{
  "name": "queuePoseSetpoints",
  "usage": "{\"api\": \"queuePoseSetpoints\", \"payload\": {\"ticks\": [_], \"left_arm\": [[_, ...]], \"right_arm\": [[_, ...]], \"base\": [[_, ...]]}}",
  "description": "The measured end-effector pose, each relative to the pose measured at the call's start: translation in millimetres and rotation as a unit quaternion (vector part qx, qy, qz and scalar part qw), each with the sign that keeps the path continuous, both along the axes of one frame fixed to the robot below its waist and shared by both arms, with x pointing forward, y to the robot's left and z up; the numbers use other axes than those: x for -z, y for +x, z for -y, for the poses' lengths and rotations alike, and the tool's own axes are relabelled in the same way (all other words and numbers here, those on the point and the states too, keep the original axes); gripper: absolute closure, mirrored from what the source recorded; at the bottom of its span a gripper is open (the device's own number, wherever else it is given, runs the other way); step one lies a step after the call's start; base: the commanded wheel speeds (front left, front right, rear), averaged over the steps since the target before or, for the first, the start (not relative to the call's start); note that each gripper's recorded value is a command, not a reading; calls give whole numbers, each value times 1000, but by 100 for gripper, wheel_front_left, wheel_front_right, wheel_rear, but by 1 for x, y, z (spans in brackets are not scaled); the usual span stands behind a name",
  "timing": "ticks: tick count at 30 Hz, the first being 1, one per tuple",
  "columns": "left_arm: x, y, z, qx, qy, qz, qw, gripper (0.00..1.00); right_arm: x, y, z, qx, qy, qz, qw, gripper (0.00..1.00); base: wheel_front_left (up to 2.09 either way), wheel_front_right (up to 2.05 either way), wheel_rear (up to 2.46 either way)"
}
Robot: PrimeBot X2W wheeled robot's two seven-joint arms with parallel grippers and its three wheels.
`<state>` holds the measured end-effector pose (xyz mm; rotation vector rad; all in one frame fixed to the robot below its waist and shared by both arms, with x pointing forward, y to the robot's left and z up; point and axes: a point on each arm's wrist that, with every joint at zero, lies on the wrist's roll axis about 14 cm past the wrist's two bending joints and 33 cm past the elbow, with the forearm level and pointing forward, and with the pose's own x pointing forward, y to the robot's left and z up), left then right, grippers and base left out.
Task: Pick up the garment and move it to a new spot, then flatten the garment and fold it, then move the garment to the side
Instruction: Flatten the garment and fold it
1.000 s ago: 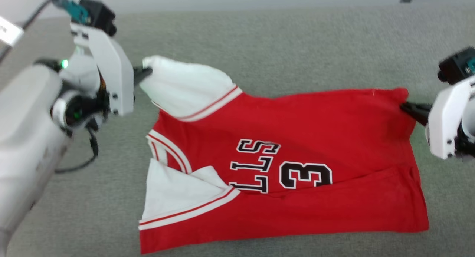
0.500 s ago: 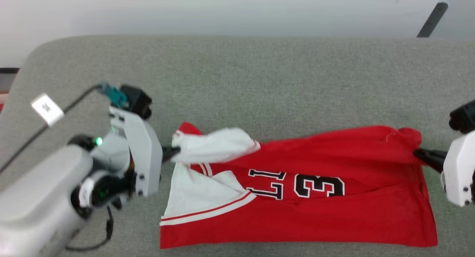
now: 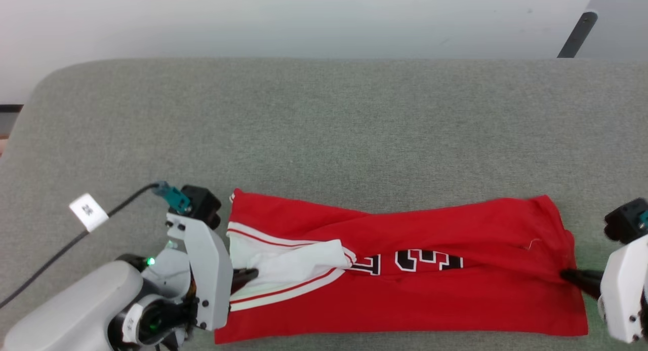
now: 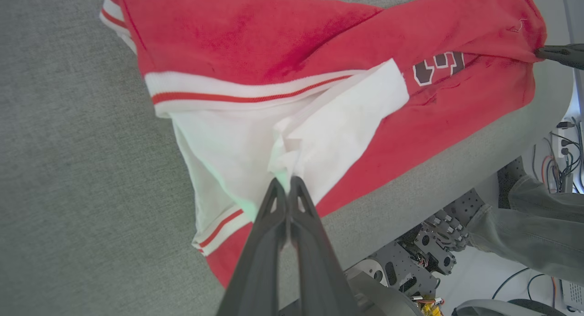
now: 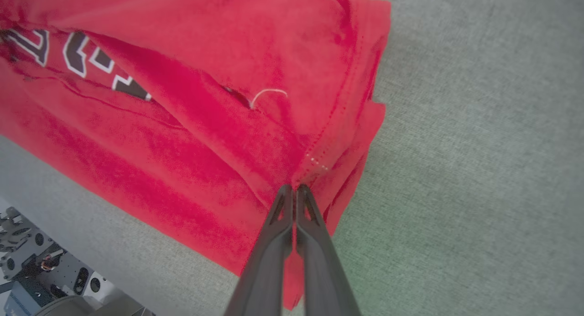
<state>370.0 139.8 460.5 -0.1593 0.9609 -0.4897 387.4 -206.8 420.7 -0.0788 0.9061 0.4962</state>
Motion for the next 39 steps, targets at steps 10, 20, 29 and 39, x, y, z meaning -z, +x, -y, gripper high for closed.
{"api": "queuePoseSetpoints", "payload": {"ticks": [10, 20, 29, 39], "left_arm": [[4, -12, 4, -4, -11, -20, 1000, 20], [-25, -6, -2, -21, -26, 35, 999, 0], [-63, 5, -17, -55, -33, 147, 987, 0], [-85, 5, -34, -98, -56, 284, 952, 0]], "right_arm": [[1, -17, 5, 21, -5, -6, 1000, 37], [-19, -24, -7, 32, 18, 14, 999, 0], [-55, -27, -16, 44, 43, 81, 995, 0], [-68, -31, -17, 75, 62, 136, 986, 0]], "base": [[0, 0, 0], [0, 0, 0], [0, 0, 0], [0, 0, 0]]}}
